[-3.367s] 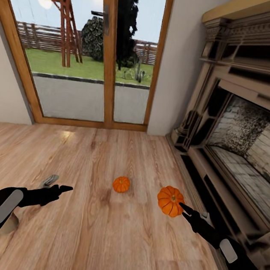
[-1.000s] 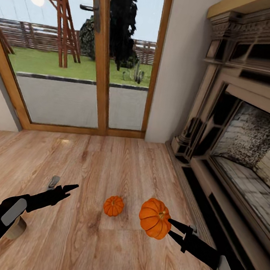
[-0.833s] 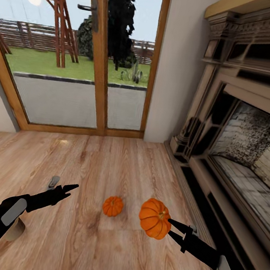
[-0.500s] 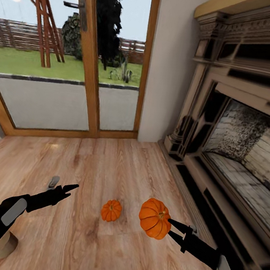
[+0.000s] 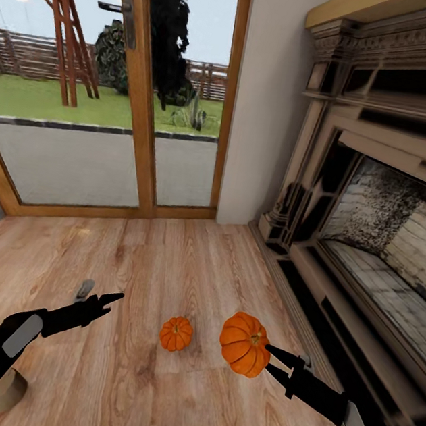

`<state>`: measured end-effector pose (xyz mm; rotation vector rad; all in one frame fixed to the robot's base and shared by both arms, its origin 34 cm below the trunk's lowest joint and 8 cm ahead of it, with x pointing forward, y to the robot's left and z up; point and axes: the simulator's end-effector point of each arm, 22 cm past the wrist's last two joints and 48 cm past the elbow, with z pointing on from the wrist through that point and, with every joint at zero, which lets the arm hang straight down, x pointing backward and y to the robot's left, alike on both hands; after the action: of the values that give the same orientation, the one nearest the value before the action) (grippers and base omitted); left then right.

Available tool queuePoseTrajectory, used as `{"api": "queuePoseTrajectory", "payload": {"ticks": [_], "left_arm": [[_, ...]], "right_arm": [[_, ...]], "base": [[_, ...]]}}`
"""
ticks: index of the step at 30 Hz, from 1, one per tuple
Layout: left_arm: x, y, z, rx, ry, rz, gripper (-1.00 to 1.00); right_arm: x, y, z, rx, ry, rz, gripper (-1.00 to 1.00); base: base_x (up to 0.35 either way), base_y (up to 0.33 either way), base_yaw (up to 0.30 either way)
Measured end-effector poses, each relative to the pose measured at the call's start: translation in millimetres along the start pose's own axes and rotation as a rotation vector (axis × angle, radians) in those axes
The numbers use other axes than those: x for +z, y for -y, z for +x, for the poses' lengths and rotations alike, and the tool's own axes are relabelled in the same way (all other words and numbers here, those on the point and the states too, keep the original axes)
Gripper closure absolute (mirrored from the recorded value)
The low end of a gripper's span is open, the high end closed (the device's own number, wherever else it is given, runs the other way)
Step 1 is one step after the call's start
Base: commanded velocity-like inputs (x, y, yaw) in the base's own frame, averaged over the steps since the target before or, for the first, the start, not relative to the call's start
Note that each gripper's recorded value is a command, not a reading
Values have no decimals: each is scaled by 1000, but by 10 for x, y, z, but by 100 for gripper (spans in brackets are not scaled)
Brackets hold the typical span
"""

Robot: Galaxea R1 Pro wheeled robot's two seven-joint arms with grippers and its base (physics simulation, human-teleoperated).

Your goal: Place each of the two pumpkins and all three candles from the living room inside a cabinet in the living room (use any cabinet), then make sure every cabinet is closed, and position the cauldron so it is next to a table in the living room.

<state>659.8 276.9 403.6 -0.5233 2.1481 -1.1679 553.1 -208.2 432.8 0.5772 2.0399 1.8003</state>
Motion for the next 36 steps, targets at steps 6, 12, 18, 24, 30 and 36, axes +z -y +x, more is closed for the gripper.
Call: {"api": "queuePoseTrajectory", "payload": {"ticks": [6,12,18,24,30,36], "left_arm": [[182,-156,306,-61,-32,-63,-100],[341,-424,589,-121,-28,-152,-100],[381,-561,655,-120,18,-186,-100],[385,-630,593,-81,65,-213,-100],[329,-831,545,-60,89,-309,-100],[316,-876,555,-56,80,-335,-100]], "right_arm": [[0,-8,-5,0,2,-4,100],[-7,-23,-15,1,6,-10,100],[-17,-47,-27,1,9,-20,100],[-18,-55,-31,2,11,-24,100],[-9,-49,-24,2,10,-22,100],[-4,-37,-18,3,8,-17,100]], "base": [[0,0,0],[0,0,0],[0,0,0],[0,0,0],[0,0,0],[0,0,0]]}}
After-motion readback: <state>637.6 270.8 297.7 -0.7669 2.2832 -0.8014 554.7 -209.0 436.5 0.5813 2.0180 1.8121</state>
